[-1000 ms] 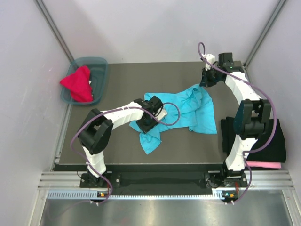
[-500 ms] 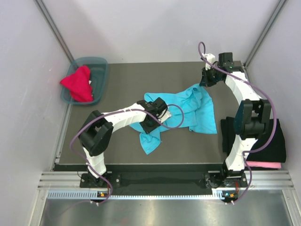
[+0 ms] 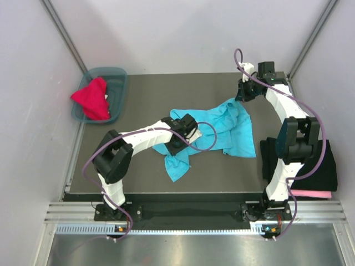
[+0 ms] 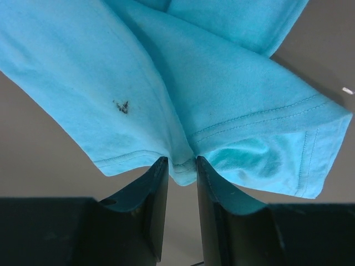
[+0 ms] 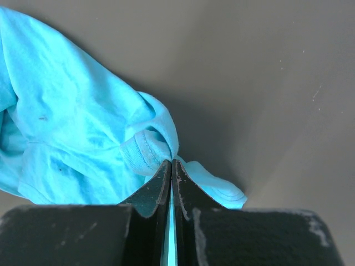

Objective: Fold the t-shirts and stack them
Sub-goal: Flatten the tshirt out

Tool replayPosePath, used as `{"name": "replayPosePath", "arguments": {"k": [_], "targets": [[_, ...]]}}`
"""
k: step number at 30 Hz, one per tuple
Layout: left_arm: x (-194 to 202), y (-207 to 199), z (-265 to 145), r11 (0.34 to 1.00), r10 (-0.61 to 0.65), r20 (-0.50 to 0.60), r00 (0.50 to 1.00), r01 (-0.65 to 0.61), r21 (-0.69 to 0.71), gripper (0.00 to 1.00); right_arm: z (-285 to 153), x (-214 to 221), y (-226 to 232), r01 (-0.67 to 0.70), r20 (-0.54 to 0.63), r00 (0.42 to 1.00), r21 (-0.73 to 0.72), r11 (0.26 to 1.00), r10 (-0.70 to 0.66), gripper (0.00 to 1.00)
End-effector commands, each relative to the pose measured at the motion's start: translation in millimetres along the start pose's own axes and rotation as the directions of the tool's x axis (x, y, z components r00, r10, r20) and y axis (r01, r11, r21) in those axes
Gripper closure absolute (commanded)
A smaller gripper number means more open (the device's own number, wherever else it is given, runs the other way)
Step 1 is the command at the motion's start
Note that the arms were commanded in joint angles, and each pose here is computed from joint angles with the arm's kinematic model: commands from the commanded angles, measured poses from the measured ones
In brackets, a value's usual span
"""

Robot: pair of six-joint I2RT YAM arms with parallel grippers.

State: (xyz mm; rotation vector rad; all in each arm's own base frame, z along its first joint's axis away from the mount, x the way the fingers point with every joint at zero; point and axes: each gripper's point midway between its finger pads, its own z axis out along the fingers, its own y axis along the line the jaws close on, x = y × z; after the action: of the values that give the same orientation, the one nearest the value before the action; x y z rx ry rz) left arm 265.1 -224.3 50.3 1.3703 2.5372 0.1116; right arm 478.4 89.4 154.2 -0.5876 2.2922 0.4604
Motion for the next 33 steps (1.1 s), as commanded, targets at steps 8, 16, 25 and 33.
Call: {"name": "replayPosePath", "arguments": {"k": [8,16,25,33], "targets": [[-3.1,-6.0,-14.6,0.999,0.032,0.029,0.999,-0.032,0.014,0.71,-3.0,-18.3,1.8,0.020,0.062,0.998,-0.009,1.000,-0.020,1.00],[5.9,-10.3,-9.2,0.999,0.040,0.008,0.999,-0.040,0.027,0.70,-3.5,-16.8,2.7,0.016,0.062,0.998,-0.009,1.000,-0.015,1.00],[5.6,-9.1,-8.2,0.998,0.052,0.007,0.999,-0.052,0.022,0.83,-2.6,-20.3,2.4,0.015,0.072,0.997,-0.008,1.000,-0.014,1.00],[-3.6,10.7,-26.8,0.996,0.069,0.049,0.996,-0.066,-0.058,1.00,-12.4,-37.3,0.4,0.030,0.105,0.994,0.012,0.999,-0.031,1.00]]}}
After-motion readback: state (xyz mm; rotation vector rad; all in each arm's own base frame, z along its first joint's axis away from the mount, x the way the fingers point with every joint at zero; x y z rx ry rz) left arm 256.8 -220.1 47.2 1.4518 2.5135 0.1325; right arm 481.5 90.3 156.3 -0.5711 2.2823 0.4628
